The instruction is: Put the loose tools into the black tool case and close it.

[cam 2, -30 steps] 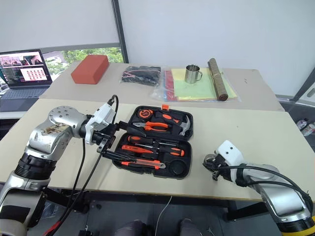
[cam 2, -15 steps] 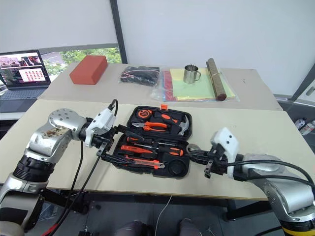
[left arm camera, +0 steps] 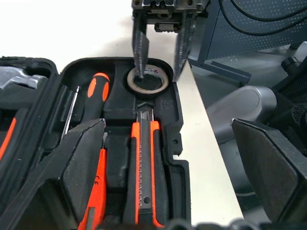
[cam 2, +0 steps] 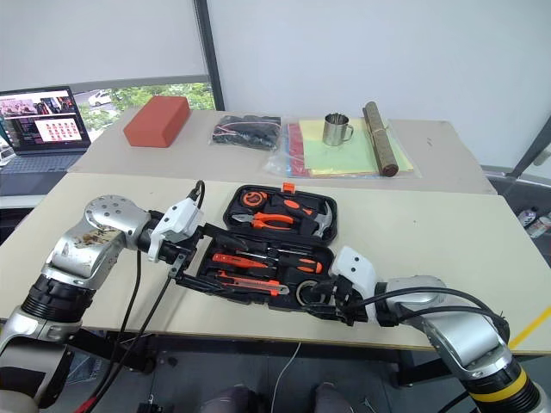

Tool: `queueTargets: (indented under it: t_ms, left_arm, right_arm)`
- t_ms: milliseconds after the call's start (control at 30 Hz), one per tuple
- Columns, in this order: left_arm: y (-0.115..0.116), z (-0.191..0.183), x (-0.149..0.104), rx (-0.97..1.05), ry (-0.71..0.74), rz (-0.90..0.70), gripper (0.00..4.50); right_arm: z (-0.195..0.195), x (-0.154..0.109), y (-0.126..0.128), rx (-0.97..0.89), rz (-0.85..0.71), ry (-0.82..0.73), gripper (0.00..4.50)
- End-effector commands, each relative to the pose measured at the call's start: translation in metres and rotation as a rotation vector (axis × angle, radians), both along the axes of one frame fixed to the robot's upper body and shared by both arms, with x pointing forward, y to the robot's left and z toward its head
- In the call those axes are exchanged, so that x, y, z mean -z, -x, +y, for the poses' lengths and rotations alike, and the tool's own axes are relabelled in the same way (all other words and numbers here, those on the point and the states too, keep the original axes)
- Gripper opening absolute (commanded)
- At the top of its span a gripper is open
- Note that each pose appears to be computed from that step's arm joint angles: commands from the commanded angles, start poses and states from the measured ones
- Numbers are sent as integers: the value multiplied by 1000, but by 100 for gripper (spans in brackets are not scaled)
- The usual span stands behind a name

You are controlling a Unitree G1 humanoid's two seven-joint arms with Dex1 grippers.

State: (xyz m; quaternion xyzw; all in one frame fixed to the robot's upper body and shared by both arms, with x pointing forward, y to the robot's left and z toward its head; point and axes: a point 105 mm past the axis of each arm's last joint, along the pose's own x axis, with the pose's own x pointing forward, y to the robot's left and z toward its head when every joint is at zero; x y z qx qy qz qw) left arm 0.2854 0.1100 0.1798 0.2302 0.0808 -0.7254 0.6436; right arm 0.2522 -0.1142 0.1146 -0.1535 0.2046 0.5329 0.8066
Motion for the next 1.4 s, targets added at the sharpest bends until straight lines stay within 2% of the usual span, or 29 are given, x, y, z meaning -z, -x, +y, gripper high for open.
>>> queueTargets:
  t_ms: [33,133,200,233,333,500,600,667,767,867,1000,1133,1267,1400]
  left_arm:
    - [2,1,-9,2,10,-45,450]
    - [-2,7,-6,-44,1,-45,450]
    - [-12,20,-5,-135,9,-37,450]
    - [-18,27,-5,-186,19,-28,450]
    - [-36,61,-2,-357,30,-31,374]
    - [-60,108,9,-581,3,-41,175]
    - [-70,115,24,-633,-41,-54,60]
    - [-73,108,33,-614,-48,-51,4]
    - [-74,88,40,-562,-11,-17,4]
    - [-68,62,45,-469,14,35,4]
    - [-52,52,46,-368,4,76,4]
    - [-31,54,52,-305,-43,130,4]
    - [-9,57,63,-268,-91,168,4]
    - [-4,64,73,-314,-118,169,4]
  right_arm:
    - [3,-17,4,-41,-53,-16,279]
    - [-4,-22,4,-24,-66,-12,279]
    - [-16,-35,-4,41,-83,-56,279]
    - [-23,-42,-7,74,-87,-82,256]
    - [-48,-53,-17,174,-108,-111,169]
    - [-78,-44,-35,294,-148,-38,1]
    - [-85,-31,-49,327,-171,-2,0]
    - [-85,-20,-55,314,-188,41,0]
    - [-79,-7,-63,257,-210,116,0]
    - [-54,-13,-65,139,-237,93,0]
    - [-36,-23,-48,-14,-230,50,0]
    - [-33,-16,-19,-137,-160,74,0]
    - [-36,-8,-11,-113,-148,85,0]
    - [-53,1,-19,32,-174,121,0]
